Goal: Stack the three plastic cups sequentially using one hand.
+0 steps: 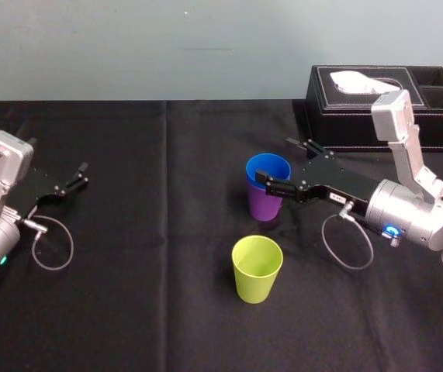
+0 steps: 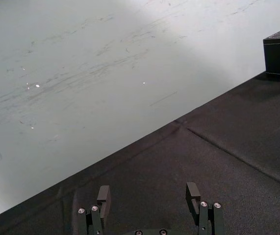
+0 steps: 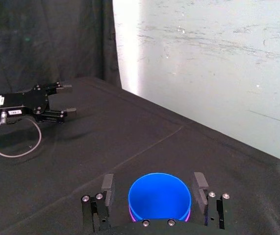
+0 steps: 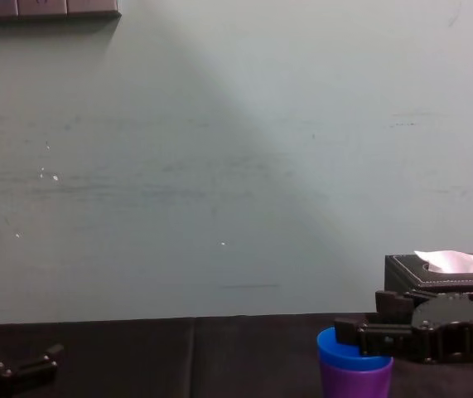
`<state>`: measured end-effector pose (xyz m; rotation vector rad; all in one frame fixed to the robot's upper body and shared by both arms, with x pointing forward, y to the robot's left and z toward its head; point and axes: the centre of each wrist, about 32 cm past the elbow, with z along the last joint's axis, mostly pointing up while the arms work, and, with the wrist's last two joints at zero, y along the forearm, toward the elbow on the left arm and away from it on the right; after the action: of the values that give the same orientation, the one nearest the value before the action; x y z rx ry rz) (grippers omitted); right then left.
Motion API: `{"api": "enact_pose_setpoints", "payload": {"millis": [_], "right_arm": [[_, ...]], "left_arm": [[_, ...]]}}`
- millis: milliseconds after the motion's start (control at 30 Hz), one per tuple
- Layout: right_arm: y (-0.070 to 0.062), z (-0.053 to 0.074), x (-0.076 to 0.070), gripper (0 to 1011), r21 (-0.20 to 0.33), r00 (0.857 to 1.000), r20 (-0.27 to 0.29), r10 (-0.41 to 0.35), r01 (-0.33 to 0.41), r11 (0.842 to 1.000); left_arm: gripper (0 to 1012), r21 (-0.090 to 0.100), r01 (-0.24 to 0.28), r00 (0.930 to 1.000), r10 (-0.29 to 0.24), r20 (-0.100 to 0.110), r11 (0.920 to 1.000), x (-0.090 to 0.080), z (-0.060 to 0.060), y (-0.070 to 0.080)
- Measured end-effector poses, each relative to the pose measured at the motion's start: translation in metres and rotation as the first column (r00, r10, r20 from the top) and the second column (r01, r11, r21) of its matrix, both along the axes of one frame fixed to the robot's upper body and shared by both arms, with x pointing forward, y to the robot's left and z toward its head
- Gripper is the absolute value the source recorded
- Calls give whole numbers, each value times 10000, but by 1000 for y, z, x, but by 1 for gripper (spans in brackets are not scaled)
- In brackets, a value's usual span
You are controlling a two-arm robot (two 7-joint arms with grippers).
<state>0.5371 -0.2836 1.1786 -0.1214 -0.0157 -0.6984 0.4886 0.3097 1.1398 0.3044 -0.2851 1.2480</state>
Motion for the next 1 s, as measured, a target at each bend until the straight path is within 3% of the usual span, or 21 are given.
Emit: {"api": "enact_pose_setpoints", "payload": {"millis": [633,867,1000], "right_arm": [[-2,2,-1,1003,-23,10000,67,-2,2,10000],[-20,-5,-18,1002,500,9998,-107,141,-136,9987],[-38,-14,-39,1003,945,9991,-192,370,-350,9949]], "left_arm": [[1011,0,0,10000,0,-1,10000,0,0,0],[1011,0,0,10000,0,-1,10000,0,0,0],[1011,0,0,10000,0,-1,10000,0,0,0]]}}
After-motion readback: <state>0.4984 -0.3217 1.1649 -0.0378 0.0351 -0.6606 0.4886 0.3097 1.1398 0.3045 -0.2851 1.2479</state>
